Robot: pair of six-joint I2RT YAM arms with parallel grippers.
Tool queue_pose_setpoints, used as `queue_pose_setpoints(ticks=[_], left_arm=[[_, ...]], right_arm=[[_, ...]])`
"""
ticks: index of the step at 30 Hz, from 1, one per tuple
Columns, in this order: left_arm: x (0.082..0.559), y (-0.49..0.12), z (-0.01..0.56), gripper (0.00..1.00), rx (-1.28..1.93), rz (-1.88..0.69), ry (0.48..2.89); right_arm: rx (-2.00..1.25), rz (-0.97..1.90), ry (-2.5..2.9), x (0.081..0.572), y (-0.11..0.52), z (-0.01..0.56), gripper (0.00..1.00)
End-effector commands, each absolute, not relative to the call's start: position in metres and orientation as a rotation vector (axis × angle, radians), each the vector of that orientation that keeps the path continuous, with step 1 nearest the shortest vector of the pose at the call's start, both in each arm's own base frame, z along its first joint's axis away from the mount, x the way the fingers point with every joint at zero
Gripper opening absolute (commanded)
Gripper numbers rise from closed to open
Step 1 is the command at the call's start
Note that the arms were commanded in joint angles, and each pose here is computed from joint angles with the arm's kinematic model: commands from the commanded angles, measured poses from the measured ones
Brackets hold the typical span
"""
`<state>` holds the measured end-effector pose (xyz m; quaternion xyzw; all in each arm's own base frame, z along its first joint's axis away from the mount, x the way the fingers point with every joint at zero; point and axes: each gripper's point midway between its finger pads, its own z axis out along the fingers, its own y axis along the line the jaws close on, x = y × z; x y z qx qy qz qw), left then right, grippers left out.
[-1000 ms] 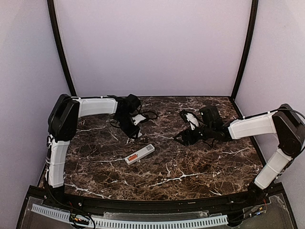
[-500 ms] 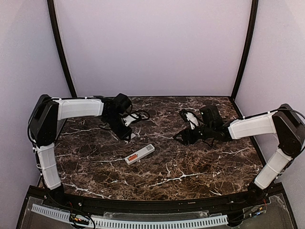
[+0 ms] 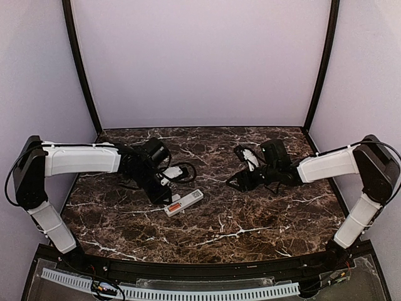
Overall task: Load the batteries into the remote control
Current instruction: Pick up the battery cover from the center of the board, then place the battery cover on the remote control without the battery cover.
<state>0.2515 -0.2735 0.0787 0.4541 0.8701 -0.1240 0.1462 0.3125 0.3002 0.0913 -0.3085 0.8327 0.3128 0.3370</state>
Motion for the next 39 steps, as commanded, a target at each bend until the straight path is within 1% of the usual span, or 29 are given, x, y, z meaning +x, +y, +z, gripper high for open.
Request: queue_pose_setpoints(ticks=[1, 8, 17, 20, 26, 28, 39], left_arm=[[0.243, -0.280, 0.081, 0.20, 1.296, -0.396, 2.490], [0.236, -0.284, 0.065, 0.20, 1.303, -0.393, 2.521], [0.236, -0.278, 0.053, 0.20, 1.292, -0.347, 2.563], [0.236, -0.275, 0.050, 0.20, 1.289, -0.329, 2.574], [0.233, -0.273, 0.044, 0.20, 1.293, -0.320, 2.588], [0.232, -0.273, 0.042, 0.20, 1.296, -0.318, 2.592], [0.232, -0.273, 0.035, 0.21, 1.320, -0.289, 2.592]], right_arm=[[-0.797, 0.870, 2.149, 0.317, 0.314, 0.100, 0.67], [-0.808, 0.896, 2.148, 0.315, 0.323, 0.101, 0.67], [-0.821, 0.910, 2.145, 0.315, 0.332, 0.103, 0.74], [-0.822, 0.916, 2.145, 0.315, 0.334, 0.103, 0.82], [-0.816, 0.926, 2.140, 0.315, 0.336, 0.106, 0.95], [-0.815, 0.928, 2.140, 0.314, 0.336, 0.106, 0.98], [-0.819, 0.926, 2.145, 0.312, 0.335, 0.103, 0.99]])
